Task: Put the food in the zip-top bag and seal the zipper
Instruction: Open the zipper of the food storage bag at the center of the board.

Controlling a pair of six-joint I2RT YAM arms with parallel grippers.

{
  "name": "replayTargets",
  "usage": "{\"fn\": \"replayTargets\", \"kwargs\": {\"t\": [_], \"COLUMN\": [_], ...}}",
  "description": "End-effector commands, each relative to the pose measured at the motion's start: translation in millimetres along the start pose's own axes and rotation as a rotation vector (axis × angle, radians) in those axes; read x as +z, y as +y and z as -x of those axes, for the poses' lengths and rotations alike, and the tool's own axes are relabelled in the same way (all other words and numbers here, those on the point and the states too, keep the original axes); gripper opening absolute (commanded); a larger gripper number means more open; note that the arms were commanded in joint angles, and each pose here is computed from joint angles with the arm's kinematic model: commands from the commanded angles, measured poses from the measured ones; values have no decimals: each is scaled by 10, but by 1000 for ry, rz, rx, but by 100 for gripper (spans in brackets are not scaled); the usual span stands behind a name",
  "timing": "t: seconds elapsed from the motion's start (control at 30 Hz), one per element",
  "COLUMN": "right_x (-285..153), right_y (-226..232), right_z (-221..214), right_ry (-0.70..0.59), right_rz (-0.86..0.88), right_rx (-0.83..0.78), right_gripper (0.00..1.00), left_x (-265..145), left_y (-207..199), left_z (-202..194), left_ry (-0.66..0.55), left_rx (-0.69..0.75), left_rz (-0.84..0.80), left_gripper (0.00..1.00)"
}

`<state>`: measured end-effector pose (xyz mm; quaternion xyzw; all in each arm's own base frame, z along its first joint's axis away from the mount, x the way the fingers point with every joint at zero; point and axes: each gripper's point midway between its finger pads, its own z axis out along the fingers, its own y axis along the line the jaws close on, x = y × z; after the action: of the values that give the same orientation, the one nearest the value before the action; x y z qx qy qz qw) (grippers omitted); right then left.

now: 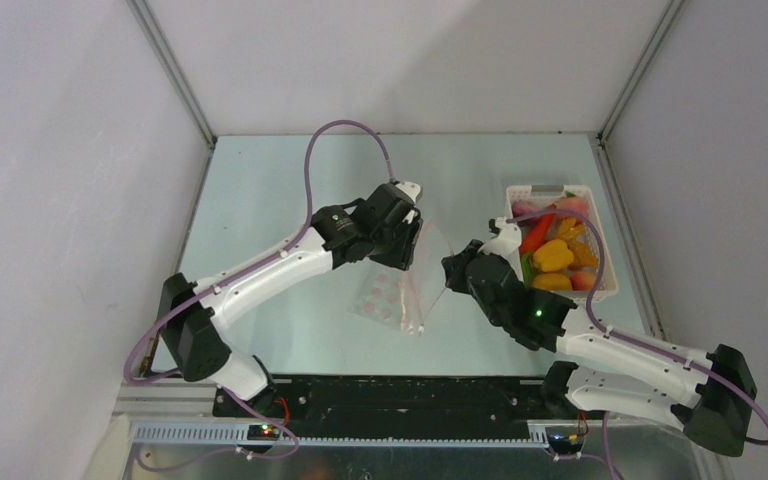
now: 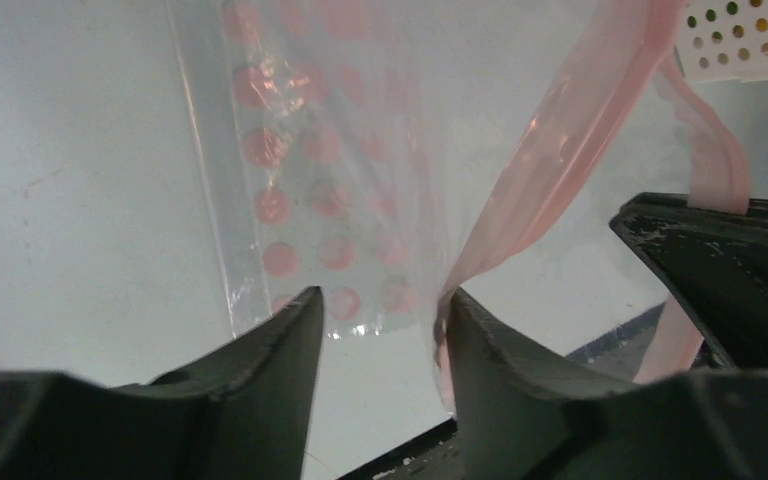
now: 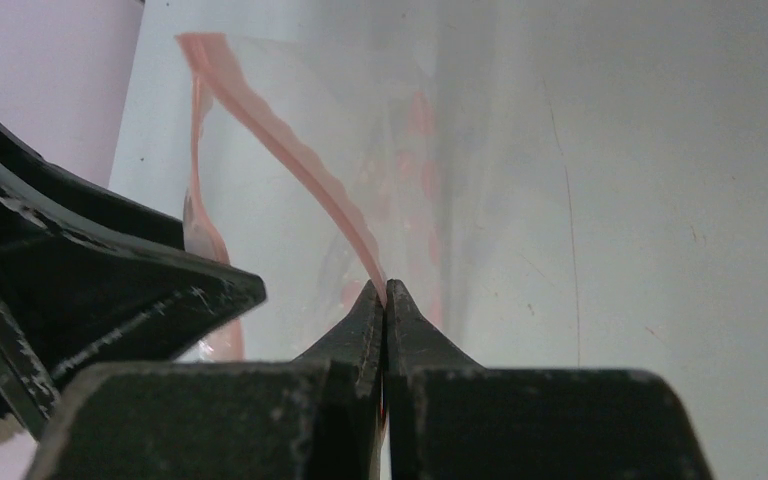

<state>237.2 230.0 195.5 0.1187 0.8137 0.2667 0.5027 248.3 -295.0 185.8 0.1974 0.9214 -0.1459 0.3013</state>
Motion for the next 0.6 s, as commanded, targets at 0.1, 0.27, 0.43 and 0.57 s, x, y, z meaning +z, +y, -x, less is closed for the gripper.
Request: {"fn": "replayTargets", "kwargs": {"t": [0.1, 0.27, 0.43, 0.57], "right_x": [-2, -33, -62, -71], "right_y": [188, 211, 178, 146], "right_z": [244, 226, 203, 175], "right_ry": [-90, -104, -110, -108], "right_rz": [-34, -49, -77, -95], "right_rx": [36, 73, 128, 165], "right_gripper": [0, 0, 0, 0], "left_x": [-115, -65, -24, 30], "left_y": [-175, -337, -361, -421], "left_z": [-132, -217, -183, -187], "left_ry": [16, 18, -18, -45], "left_rx": [-94, -197, -311, -405], "left_rz": [-57, -124, -114, -153], "left_gripper": [61, 63, 64, 64]}}
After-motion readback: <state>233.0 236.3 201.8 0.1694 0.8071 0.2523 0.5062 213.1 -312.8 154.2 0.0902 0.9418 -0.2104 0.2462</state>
